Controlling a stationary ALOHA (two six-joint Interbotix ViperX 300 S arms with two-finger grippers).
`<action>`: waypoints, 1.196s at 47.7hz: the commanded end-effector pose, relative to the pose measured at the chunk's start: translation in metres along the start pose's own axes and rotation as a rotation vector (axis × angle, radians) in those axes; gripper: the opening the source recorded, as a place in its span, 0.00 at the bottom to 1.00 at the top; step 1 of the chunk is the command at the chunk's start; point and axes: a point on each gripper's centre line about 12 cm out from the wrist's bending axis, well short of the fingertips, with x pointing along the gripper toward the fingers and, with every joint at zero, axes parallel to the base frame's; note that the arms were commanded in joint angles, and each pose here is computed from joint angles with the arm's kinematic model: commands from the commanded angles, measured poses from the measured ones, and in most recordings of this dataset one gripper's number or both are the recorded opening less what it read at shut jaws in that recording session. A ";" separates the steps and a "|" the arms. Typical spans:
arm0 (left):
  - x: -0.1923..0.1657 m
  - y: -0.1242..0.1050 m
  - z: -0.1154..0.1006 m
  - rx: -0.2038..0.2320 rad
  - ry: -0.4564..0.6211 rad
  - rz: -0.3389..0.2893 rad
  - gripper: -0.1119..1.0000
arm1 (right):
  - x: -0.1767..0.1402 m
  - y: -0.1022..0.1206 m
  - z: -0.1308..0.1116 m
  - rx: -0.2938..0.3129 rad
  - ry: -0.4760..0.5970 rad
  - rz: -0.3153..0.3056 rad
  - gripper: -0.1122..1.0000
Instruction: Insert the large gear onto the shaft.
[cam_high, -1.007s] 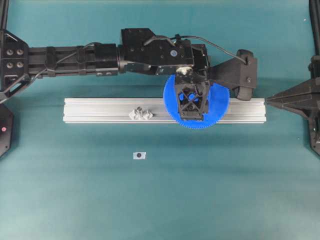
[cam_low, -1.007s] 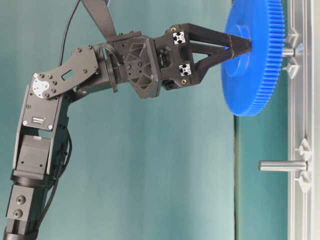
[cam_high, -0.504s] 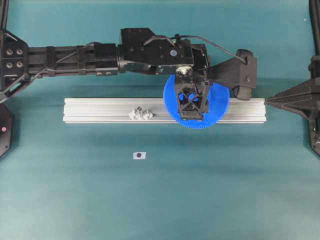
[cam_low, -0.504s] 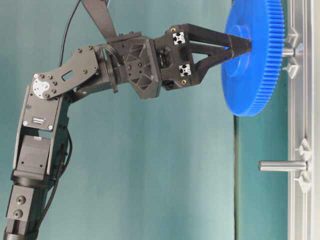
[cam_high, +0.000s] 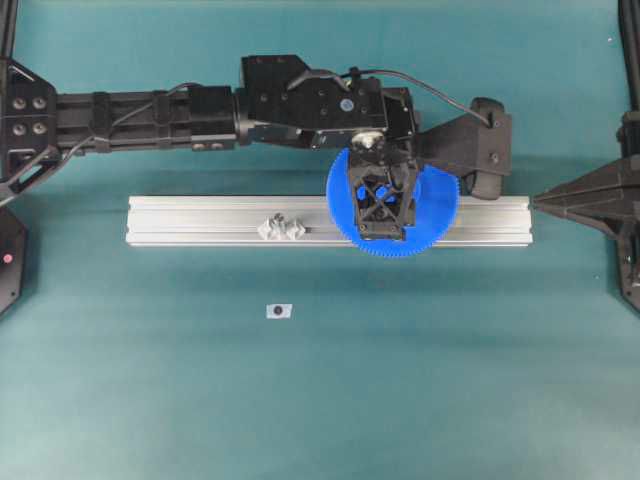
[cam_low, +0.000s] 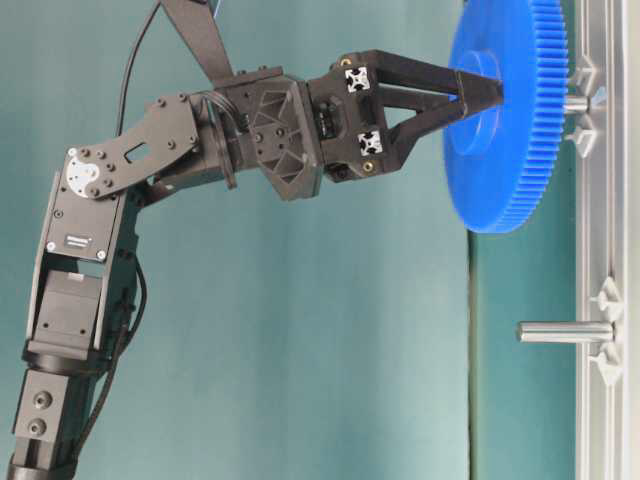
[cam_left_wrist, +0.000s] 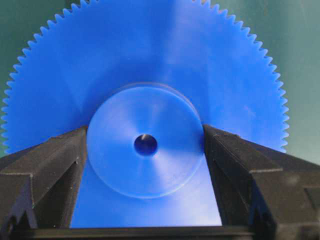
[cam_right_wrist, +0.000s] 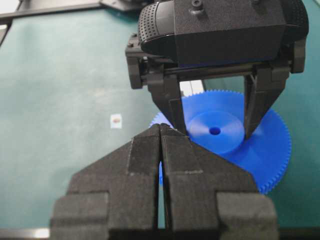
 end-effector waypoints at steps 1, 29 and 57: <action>-0.014 0.001 0.003 0.002 -0.024 0.007 0.79 | 0.001 0.000 0.004 0.011 -0.008 -0.001 0.10; -0.014 0.001 0.002 0.001 -0.024 0.006 0.79 | 0.000 0.000 0.004 0.009 -0.009 -0.001 0.10; -0.013 0.000 0.000 0.016 -0.015 0.005 0.79 | 0.001 0.000 0.004 0.009 -0.009 -0.001 0.10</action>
